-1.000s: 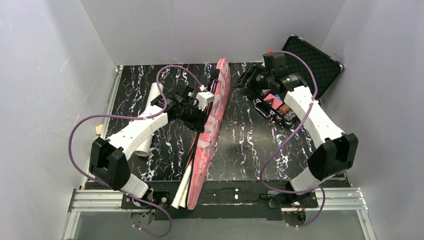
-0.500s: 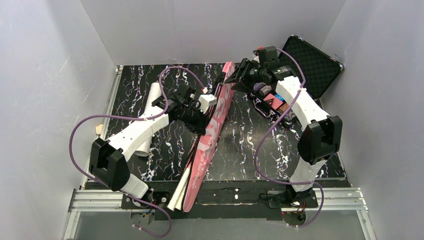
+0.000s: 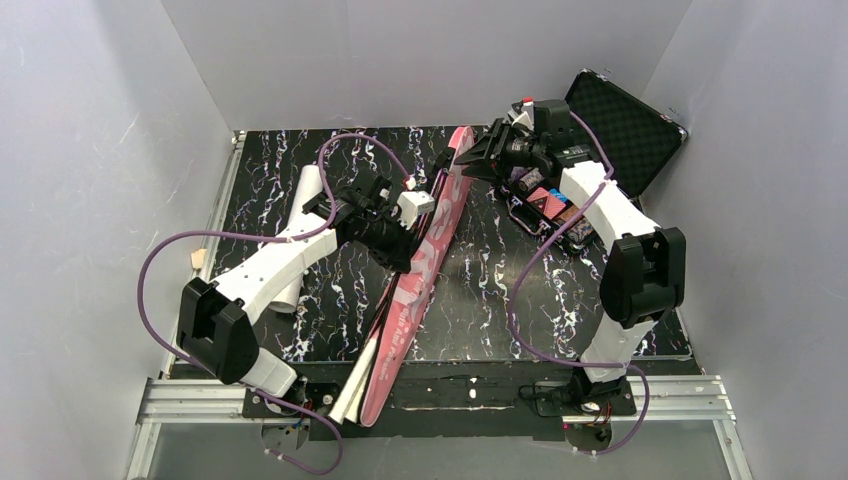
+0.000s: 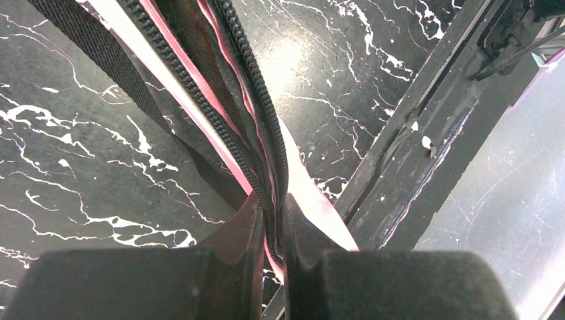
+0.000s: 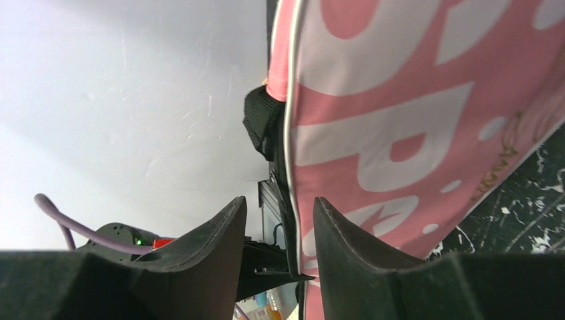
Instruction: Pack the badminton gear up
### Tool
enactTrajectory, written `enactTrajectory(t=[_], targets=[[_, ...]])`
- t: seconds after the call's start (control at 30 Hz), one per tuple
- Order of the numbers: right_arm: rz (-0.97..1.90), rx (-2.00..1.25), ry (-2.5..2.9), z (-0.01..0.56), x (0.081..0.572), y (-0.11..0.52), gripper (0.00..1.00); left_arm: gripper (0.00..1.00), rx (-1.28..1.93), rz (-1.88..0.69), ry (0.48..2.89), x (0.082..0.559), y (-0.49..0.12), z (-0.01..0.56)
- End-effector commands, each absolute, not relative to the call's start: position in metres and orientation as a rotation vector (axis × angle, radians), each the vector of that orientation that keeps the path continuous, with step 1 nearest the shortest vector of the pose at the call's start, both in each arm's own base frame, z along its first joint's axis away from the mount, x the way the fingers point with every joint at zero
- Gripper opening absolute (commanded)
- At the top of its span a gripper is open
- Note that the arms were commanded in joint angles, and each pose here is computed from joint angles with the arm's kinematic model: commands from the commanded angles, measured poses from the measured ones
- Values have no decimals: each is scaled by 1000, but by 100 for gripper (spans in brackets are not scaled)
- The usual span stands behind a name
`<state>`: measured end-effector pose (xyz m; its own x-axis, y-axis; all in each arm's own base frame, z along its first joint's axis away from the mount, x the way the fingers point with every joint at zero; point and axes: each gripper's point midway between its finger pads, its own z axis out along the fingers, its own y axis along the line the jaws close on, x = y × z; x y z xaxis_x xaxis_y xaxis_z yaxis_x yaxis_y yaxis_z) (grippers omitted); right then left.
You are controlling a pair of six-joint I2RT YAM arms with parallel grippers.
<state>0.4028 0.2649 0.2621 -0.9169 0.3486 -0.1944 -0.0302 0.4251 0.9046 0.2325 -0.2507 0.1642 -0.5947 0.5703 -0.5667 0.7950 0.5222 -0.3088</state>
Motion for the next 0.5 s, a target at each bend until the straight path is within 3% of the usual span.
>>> enactTrajectory(t=[0.0,0.27,0.47], targets=[[1616,166,2248,278,399,276,48,0,1159,-831,2227,228,-258,202],[1632,152,2287,269,400,281,48,0,1163,-829,2222,228,-259,203],[1640,148,2299,265,398,284,42,0,1165,-824,2222,230,-260,203]])
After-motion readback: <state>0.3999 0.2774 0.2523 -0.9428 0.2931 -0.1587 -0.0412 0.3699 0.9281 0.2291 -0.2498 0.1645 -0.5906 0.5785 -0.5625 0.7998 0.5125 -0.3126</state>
